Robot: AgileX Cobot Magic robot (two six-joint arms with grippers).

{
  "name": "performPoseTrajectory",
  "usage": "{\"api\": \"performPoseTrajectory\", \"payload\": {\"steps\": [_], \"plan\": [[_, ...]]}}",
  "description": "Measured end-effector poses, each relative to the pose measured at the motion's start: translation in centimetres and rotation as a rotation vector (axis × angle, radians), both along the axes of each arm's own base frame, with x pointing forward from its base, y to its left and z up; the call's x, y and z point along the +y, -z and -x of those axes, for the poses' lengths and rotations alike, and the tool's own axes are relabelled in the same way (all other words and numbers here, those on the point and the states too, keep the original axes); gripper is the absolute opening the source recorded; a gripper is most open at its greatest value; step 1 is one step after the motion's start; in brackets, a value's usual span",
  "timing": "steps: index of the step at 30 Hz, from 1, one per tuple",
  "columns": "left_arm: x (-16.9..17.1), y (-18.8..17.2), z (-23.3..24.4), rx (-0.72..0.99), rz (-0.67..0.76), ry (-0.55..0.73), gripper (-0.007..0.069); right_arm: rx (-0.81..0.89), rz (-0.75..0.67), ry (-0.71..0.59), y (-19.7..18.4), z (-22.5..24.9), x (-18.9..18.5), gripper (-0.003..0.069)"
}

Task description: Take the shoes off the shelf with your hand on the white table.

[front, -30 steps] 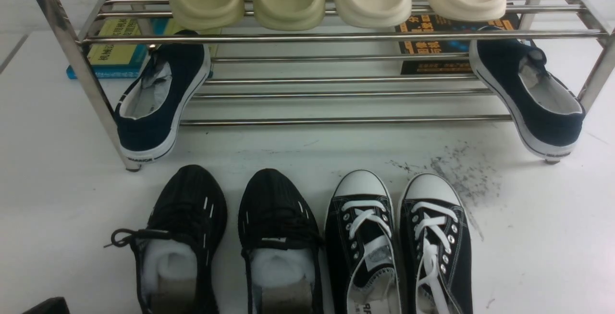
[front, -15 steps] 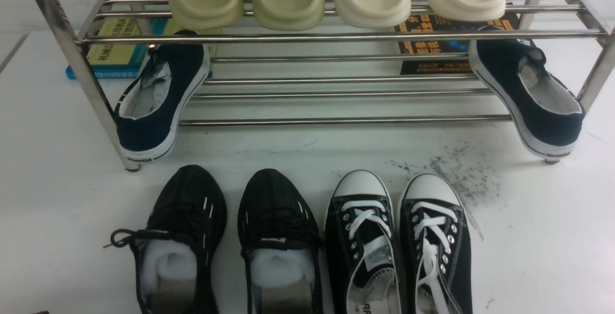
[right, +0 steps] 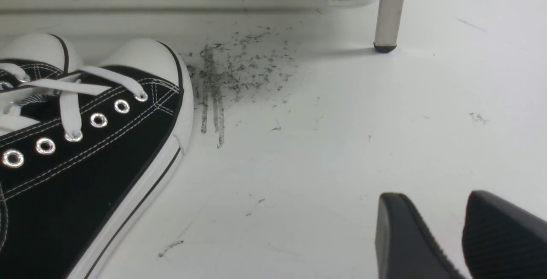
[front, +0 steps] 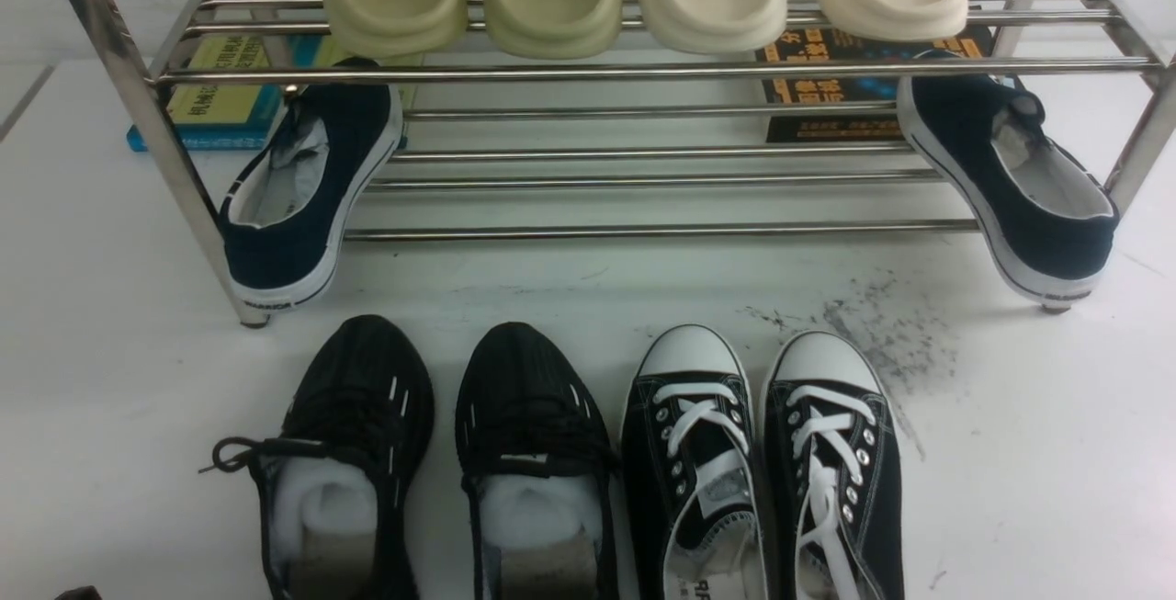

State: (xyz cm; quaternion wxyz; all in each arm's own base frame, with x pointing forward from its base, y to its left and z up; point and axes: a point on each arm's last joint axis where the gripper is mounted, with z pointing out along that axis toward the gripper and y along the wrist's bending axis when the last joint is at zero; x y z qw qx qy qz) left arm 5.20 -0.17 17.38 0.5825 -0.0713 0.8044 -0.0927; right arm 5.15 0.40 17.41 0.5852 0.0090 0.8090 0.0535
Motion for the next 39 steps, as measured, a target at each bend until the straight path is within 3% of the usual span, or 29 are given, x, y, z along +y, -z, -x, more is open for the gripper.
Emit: {"api": "performPoseTrajectory", "payload": {"steps": [12,39], "plan": [[0.73,-0.01,0.03,-0.001,-0.002,-0.14,0.0062,0.0,0.0,0.0,0.0,0.0,0.0,0.0237],[0.77,-0.01,0.03,-0.002,0.014,-0.15,0.0095,0.0,0.0,0.0,0.0,0.0,0.0,0.0237]]}}
